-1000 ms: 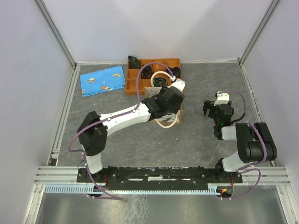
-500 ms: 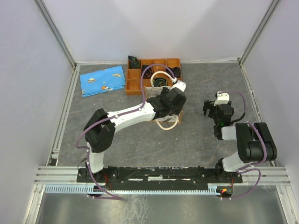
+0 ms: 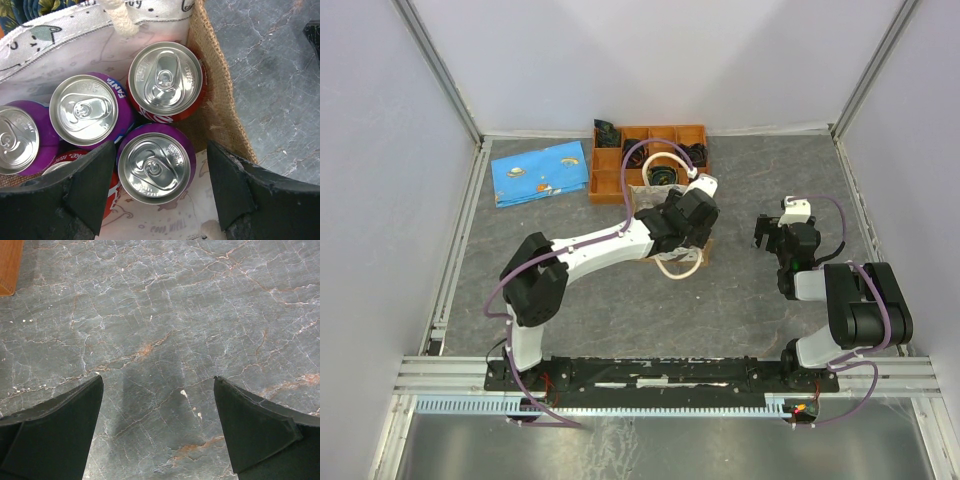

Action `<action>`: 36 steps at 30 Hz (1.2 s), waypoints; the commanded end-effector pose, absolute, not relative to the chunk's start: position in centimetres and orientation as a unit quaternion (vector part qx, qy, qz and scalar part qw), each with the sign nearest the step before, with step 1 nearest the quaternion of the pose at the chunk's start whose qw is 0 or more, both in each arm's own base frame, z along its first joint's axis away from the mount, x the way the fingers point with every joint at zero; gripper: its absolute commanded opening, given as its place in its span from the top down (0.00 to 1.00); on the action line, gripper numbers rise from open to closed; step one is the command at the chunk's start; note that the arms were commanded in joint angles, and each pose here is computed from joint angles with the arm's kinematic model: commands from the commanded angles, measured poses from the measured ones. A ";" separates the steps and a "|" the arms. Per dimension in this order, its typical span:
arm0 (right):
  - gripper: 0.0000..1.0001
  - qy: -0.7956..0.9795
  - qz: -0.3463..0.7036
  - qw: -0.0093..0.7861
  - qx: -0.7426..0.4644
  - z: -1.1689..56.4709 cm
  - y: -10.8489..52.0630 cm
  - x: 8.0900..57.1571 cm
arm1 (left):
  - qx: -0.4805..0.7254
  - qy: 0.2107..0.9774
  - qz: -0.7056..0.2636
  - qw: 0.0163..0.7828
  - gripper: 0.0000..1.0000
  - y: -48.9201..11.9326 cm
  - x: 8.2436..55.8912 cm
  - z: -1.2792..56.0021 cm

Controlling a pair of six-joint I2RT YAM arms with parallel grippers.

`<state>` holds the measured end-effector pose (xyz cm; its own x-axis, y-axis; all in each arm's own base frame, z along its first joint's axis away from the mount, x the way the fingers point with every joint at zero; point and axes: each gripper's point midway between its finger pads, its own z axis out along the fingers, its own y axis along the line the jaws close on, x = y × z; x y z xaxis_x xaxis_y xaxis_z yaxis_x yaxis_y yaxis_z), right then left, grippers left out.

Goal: Take the beverage out of the canvas bag

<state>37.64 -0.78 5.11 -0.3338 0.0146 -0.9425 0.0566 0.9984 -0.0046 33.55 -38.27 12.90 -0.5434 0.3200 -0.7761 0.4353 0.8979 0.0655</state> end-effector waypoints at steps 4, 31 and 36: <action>0.01 0.800 -0.021 0.600 0.017 6.9 -0.8 38.9 | 0.223 0.896 -0.060 0.379 0.21 -38.3 32.2 9.7; 0.01 0.800 -0.020 0.600 0.016 6.9 -0.8 38.9 | 0.253 0.918 -0.026 0.303 0.87 -37.5 30.7 3.0; 0.01 0.800 -0.020 0.599 0.017 6.9 -0.8 38.9 | 0.268 0.911 -0.030 0.311 0.97 -37.8 30.9 4.1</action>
